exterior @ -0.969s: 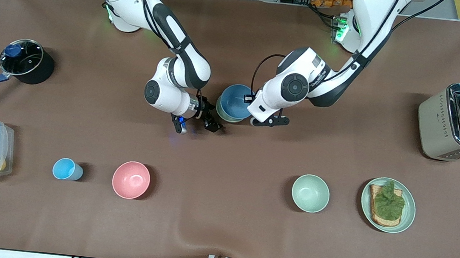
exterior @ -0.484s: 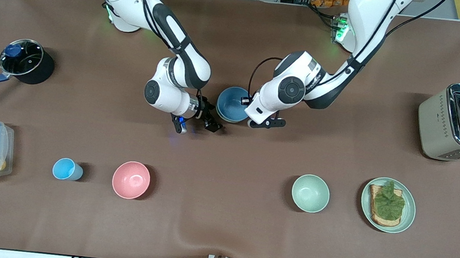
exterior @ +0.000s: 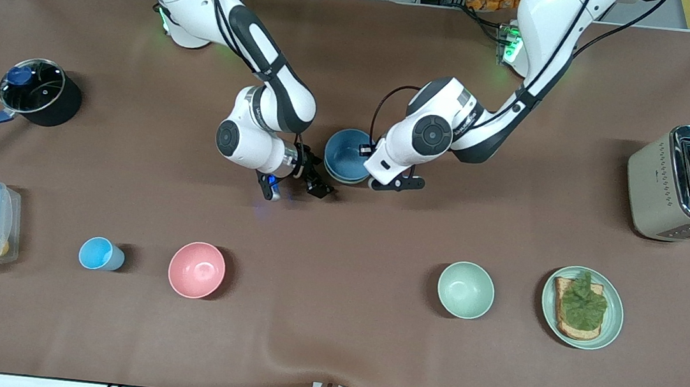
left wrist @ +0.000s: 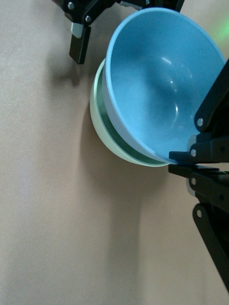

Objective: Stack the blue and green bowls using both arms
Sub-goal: 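Lower the blue bowl into the green bowl with the left gripper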

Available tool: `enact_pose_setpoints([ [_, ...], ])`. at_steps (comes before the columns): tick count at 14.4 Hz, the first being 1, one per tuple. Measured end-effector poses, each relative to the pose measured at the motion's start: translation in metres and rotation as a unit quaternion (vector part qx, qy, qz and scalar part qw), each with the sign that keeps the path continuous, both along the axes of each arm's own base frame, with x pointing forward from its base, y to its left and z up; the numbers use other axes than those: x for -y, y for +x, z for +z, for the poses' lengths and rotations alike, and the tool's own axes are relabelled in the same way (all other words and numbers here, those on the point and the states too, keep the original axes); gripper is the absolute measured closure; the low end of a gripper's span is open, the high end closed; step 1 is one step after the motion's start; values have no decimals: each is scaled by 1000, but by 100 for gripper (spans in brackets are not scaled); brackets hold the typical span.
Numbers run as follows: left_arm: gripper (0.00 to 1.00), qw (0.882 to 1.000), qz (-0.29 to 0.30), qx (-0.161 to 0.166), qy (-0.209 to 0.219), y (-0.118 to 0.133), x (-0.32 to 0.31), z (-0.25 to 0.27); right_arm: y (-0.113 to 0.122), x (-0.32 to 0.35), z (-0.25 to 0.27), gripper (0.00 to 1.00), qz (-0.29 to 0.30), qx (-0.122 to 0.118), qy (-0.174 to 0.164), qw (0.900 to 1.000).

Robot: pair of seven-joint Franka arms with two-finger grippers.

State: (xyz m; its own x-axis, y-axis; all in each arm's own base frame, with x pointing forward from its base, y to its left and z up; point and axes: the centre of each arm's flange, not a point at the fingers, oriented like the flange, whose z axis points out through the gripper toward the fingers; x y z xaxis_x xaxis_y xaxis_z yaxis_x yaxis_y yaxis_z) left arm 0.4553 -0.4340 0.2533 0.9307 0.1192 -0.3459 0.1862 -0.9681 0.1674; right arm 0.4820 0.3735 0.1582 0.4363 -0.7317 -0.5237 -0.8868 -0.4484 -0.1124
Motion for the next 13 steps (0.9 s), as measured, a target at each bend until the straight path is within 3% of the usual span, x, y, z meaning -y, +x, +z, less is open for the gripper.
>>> enact_pose_setpoints([
  [13, 95, 1000, 12, 6, 20, -2, 5, -6, 0, 1, -1, 0, 0, 0, 0, 1000],
])
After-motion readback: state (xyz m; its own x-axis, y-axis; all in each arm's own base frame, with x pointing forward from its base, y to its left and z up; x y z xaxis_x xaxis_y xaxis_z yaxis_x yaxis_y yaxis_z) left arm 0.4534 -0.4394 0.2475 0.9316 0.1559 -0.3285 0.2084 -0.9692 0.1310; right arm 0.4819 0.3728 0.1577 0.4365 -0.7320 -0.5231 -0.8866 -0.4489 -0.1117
